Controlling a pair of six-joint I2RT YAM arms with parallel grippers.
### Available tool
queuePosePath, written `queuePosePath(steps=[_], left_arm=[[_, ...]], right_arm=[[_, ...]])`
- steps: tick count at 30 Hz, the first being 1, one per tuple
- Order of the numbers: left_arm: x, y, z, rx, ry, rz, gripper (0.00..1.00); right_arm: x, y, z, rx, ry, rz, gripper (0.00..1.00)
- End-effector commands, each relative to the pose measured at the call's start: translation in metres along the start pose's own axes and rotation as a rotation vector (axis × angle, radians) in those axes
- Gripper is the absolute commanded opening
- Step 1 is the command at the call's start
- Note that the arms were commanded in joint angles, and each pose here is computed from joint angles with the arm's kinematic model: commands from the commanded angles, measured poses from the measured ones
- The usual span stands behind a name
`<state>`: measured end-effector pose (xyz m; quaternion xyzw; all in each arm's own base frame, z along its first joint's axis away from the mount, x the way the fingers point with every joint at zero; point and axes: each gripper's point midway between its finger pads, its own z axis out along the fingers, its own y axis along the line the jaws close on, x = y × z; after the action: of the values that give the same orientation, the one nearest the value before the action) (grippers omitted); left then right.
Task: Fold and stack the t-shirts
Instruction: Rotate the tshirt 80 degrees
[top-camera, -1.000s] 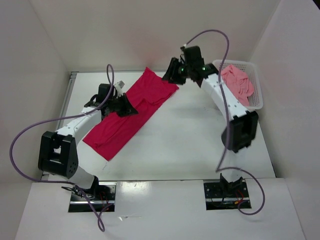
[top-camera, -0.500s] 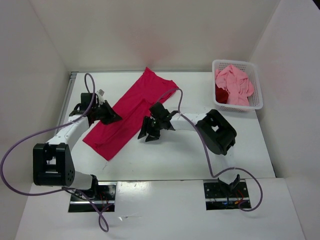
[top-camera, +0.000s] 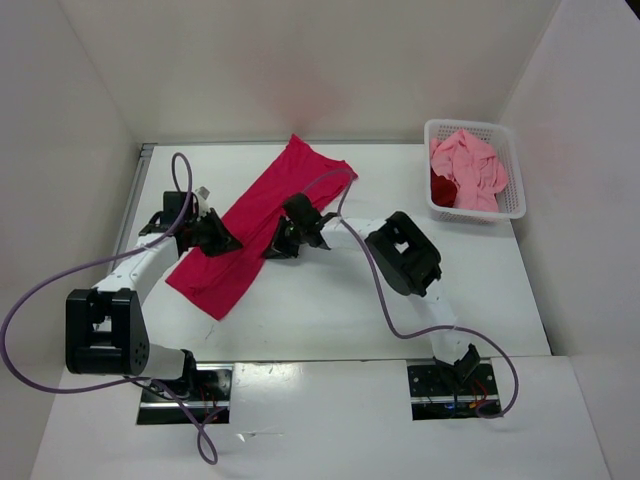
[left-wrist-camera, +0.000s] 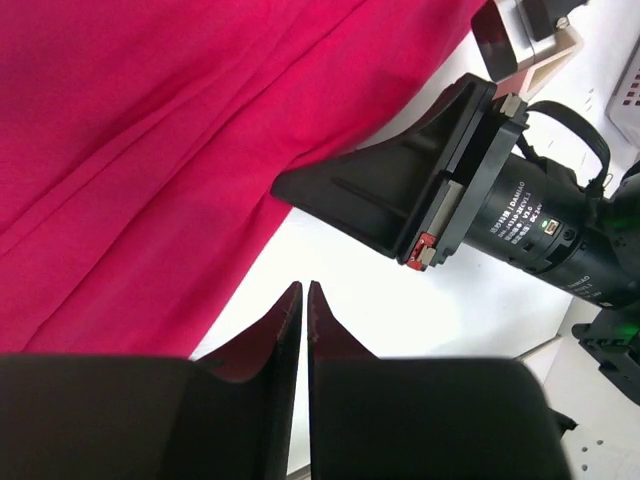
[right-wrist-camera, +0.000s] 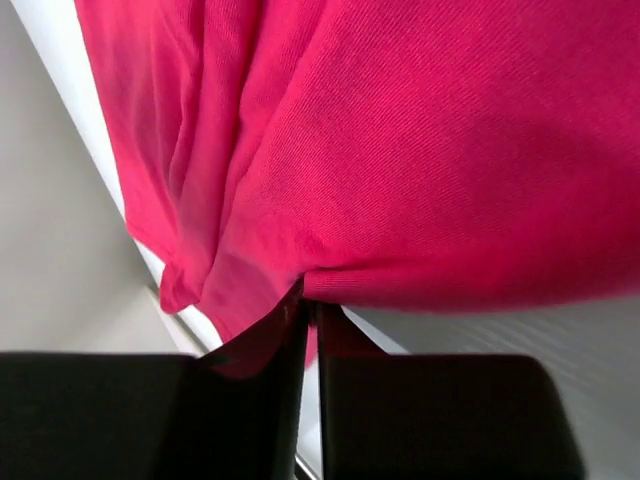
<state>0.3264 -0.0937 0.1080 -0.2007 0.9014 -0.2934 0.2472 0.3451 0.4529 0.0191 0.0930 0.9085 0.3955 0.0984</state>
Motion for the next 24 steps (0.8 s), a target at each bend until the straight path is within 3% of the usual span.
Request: queuePosePath(steps=[1, 3, 8, 11, 15, 16, 21, 24], left_arm=[[-0.002, -0.013, -0.002, 0.021, 0.004, 0.079, 0.11], [-0.001, -0.02, -0.002, 0.024, 0.008, 0.11, 0.12], [0.018, -0.034, 0.017, 0.049, 0.075, 0.138, 0.12], [0.031, -0.048, 0.027, 0.074, 0.109, 0.171, 0.13], [0.046, -0.067, 0.044, 0.097, 0.158, 0.194, 0.17], [0.052, -0.07, 0.05, 0.093, 0.182, 0.194, 0.17], [0.05, -0.098, 0.063, 0.131, 0.192, 0.231, 0.17], [0.06, -0.11, 0.074, 0.149, 0.213, 0.251, 0.18]], right_arm=[[-0.003, -0.048, -0.007, 0.154, -0.014, 0.001, 0.06], [-0.017, -0.047, -0.042, 0.132, -0.05, -0.007, 0.04], [-0.029, -0.134, -0.124, 0.263, -0.026, -0.038, 0.02], [-0.03, -0.161, -0.169, 0.311, -0.047, -0.056, 0.06], [-0.033, -0.17, -0.198, 0.334, -0.057, -0.059, 0.44], [-0.032, -0.164, -0.205, 0.328, -0.065, -0.064, 0.46], [-0.042, -0.139, -0.245, 0.336, -0.192, -0.093, 0.46], [-0.023, -0.131, -0.256, 0.308, -0.173, -0.082, 0.3]])
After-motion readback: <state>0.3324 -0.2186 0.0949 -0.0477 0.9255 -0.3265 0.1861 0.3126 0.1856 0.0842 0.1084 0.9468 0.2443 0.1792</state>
